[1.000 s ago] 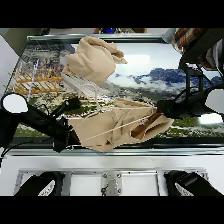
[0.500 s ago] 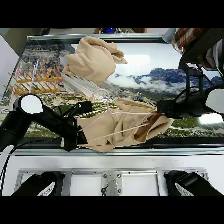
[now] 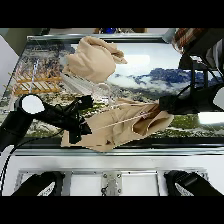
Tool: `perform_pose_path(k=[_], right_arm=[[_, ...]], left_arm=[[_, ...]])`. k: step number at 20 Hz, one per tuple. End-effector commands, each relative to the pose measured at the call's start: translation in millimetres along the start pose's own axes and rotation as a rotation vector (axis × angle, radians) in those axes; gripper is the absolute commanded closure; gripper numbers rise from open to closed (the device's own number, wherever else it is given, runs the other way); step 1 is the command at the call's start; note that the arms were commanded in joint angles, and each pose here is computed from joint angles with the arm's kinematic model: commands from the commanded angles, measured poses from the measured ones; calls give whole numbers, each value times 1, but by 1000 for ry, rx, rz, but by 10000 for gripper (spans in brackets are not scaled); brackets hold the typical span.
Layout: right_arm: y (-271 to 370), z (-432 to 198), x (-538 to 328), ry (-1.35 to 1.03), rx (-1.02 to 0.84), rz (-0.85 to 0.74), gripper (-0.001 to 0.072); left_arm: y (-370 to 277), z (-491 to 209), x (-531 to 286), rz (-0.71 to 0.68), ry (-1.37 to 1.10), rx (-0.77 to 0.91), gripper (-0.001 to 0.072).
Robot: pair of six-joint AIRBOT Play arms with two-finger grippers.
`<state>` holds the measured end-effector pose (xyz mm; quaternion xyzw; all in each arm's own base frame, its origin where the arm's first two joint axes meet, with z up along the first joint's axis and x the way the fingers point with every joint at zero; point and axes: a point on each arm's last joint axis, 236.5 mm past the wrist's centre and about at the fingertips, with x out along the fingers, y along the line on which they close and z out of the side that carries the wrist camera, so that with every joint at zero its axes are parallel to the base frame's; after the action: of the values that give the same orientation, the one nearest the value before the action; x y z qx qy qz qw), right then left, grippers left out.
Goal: Fold the clothes and pants, and hang the long-sleeved shirts on hangers.
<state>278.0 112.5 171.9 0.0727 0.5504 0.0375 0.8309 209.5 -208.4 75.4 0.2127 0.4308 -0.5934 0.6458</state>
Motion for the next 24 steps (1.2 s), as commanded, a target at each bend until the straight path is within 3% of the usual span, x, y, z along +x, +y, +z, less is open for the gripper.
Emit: perform_pose_path(k=[1, 15, 24], right_arm=[[9, 17, -2, -71, -8, 35, 686], [60, 36, -11, -184, -134, 215, 686], [132, 26, -17, -190, -225, 436, 686]], left_arm=[[9, 6, 0, 39, -22, 76, 684], [37, -8, 40, -38, 21, 183, 684], [45, -4, 34, -18, -20, 203, 685]])
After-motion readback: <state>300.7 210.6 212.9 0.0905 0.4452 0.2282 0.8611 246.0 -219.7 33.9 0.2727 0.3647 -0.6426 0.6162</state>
